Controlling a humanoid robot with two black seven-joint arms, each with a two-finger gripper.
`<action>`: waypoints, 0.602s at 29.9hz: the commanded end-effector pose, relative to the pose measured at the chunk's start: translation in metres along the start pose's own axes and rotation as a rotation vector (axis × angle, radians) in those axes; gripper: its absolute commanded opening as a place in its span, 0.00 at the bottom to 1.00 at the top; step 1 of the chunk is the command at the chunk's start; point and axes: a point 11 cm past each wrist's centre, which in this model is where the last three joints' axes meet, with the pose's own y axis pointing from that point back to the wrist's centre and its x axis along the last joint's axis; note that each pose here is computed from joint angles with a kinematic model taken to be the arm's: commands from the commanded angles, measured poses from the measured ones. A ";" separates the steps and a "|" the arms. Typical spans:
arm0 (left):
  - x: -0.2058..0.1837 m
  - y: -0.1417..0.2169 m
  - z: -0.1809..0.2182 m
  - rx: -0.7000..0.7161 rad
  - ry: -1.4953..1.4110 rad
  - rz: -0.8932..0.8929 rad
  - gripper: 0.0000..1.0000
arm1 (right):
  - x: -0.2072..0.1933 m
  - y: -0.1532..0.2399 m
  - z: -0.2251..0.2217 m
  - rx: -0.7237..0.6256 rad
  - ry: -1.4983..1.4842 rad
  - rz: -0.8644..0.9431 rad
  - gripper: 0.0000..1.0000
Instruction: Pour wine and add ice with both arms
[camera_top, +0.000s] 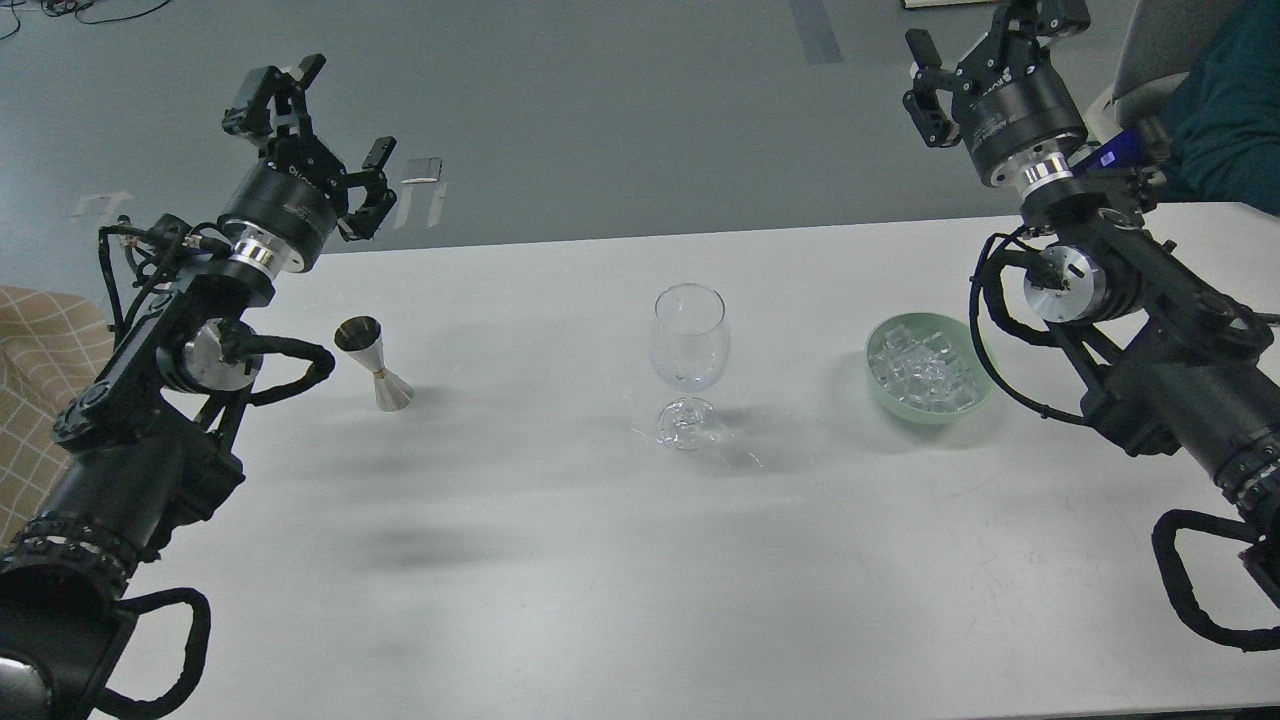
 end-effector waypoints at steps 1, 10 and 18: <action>-0.006 -0.002 -0.003 -0.004 0.009 -0.009 0.98 | 0.001 0.001 0.001 -0.002 0.002 0.003 1.00; -0.007 -0.003 -0.001 0.005 0.008 -0.023 0.98 | -0.001 0.000 0.000 0.000 0.002 0.001 1.00; -0.018 0.002 0.018 0.033 0.102 -0.065 0.96 | -0.002 -0.001 -0.001 0.001 0.006 0.000 1.00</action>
